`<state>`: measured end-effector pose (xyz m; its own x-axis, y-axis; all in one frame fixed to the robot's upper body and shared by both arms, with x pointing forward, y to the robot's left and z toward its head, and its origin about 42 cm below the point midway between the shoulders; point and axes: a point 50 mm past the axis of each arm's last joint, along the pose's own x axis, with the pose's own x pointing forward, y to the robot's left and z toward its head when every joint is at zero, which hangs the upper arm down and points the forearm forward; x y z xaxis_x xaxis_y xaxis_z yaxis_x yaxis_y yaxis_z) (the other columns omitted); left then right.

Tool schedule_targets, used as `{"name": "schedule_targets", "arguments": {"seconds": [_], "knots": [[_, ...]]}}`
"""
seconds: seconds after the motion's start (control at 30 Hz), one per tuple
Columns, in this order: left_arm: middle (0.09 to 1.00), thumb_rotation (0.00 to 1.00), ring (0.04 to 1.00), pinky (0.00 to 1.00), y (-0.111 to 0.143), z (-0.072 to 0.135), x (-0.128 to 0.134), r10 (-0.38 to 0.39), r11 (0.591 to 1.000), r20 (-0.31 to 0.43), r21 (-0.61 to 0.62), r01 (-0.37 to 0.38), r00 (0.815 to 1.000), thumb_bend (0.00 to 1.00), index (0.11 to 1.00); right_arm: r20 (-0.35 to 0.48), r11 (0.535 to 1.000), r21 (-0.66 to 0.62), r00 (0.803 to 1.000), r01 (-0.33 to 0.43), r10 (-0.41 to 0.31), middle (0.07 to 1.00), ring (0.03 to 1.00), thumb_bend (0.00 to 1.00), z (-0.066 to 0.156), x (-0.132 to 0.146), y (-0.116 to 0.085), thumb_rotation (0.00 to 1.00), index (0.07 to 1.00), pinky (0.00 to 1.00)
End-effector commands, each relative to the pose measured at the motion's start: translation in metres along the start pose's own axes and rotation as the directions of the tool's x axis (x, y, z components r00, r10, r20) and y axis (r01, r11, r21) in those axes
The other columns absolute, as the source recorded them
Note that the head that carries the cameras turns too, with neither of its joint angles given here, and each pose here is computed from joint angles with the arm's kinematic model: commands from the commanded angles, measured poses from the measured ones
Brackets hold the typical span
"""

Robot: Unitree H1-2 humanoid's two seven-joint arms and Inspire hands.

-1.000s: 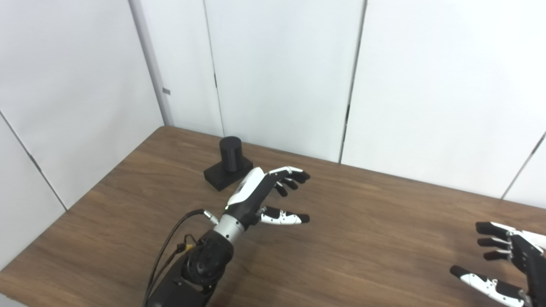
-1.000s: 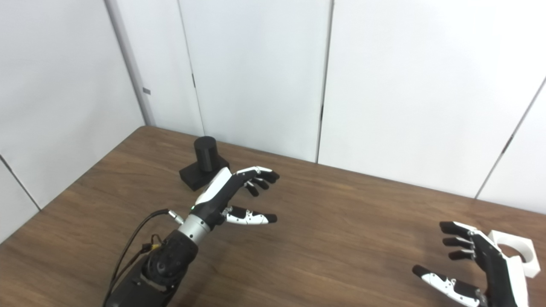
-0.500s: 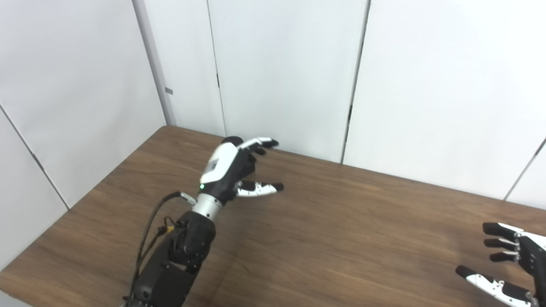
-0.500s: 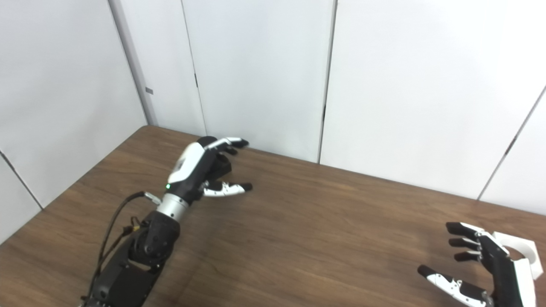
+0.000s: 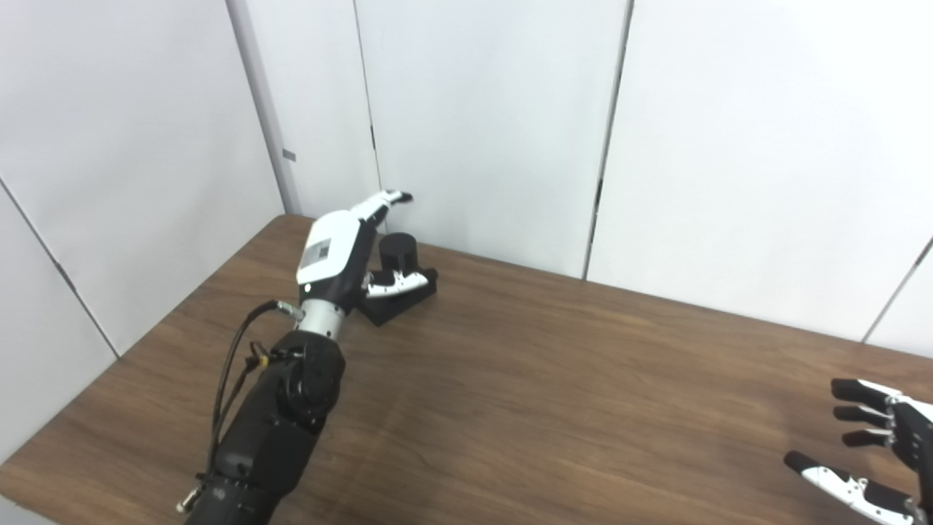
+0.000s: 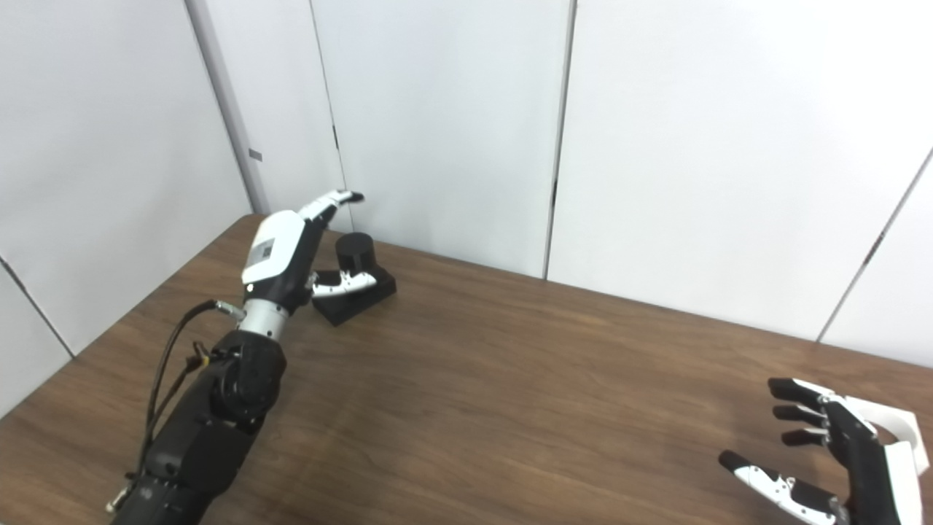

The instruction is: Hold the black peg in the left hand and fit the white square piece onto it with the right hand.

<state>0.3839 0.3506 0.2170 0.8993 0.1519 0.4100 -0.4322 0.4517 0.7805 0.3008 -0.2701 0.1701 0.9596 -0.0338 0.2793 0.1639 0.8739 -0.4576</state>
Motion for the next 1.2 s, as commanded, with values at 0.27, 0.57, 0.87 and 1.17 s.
{"name": "schedule_targets", "arguments": {"seconds": [0.27, 0.57, 0.87, 1.17], "knots": [[0.995, 0.35, 0.997, 0.87, 0.023, 0.006, 0.031, 0.189, 0.962, -0.010, 0.202, -0.183, 0.982, 0.91, 0.894, 0.061, 0.999, 0.010, 0.998, 0.030, -0.031, 0.726, 0.669, 0.60, 0.018, 0.007, -0.005, 0.00, 0.684, 0.53], [1.000, 0.50, 1.000, 0.90, 0.023, -0.005, 0.039, 0.113, 0.958, -0.159, 0.280, -0.065, 0.981, 1.00, 0.821, 0.064, 0.999, 0.015, 0.997, 0.029, -0.030, 0.728, 0.669, 0.59, 0.018, 0.007, -0.004, 0.00, 0.683, 0.53], [1.000, 0.65, 1.000, 0.84, 0.015, -0.015, 0.047, -0.019, 0.928, -0.270, 0.355, 0.118, 0.963, 1.00, 0.816, 0.069, 1.000, 0.012, 0.997, 0.027, -0.027, 0.710, 0.644, 0.59, 0.019, 0.006, -0.005, 0.00, 0.672, 0.52], [1.000, 0.70, 1.000, 0.89, 0.000, -0.029, 0.055, -0.124, 0.897, -0.333, 0.366, 0.250, 0.935, 1.00, 0.820, 0.062, 1.000, 0.013, 0.998, 0.021, -0.021, 0.715, 0.652, 0.58, 0.021, 0.005, -0.007, 0.00, 0.674, 0.52]]}}
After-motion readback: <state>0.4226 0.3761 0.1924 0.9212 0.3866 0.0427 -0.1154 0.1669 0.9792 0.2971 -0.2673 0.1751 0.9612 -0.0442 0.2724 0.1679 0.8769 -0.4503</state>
